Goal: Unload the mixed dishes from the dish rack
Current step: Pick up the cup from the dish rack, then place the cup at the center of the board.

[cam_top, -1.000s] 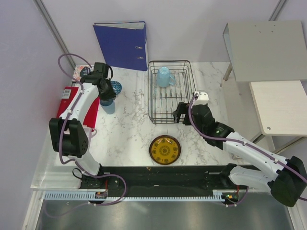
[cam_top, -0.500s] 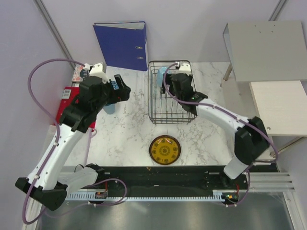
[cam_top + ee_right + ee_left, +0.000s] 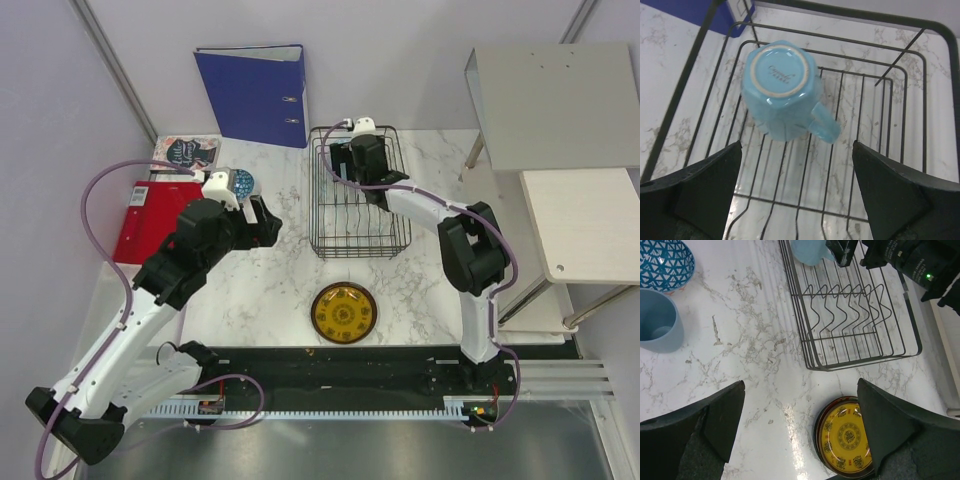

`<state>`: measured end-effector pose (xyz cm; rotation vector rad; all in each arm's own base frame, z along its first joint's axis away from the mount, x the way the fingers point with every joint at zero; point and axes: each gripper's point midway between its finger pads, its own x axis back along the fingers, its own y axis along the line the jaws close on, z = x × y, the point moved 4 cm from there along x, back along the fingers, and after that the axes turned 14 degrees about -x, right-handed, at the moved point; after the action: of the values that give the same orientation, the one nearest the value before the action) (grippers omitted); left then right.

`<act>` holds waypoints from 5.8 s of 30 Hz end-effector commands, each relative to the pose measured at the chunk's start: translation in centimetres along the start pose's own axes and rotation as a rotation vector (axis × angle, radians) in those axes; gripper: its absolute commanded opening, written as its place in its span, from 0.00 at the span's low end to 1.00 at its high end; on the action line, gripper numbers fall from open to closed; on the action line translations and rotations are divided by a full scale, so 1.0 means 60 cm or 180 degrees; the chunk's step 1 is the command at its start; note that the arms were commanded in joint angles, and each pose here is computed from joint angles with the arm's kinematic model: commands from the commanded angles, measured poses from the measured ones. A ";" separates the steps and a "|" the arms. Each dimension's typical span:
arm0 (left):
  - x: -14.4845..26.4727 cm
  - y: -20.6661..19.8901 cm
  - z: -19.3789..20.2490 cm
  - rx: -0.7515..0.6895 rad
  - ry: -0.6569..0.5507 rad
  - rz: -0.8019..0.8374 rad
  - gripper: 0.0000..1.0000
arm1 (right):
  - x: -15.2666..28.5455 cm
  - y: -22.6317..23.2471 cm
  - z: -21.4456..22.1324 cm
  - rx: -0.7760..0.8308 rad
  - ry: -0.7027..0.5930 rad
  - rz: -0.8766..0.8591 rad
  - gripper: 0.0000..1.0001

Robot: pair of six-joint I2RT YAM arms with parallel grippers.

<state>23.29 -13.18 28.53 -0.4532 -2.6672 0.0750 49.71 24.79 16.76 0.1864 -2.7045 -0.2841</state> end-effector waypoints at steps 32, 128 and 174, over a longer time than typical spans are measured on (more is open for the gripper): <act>-0.063 -0.005 0.030 -0.0149 0.0156 -0.0082 0.99 | -0.142 0.029 -0.018 -0.0096 -0.0128 -0.0535 0.98; -0.066 -0.160 0.027 0.1434 -0.0770 0.2362 0.02 | 0.406 0.167 0.025 -0.3218 0.0420 -0.3728 0.00; -0.022 0.088 0.129 -0.0086 0.1441 -0.1101 0.02 | 0.447 -0.052 0.000 -0.1256 -0.0356 -0.0716 0.98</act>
<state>22.66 -12.38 22.92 -0.2546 -2.3182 0.0030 25.94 17.80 27.42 0.4089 -2.6523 -0.9663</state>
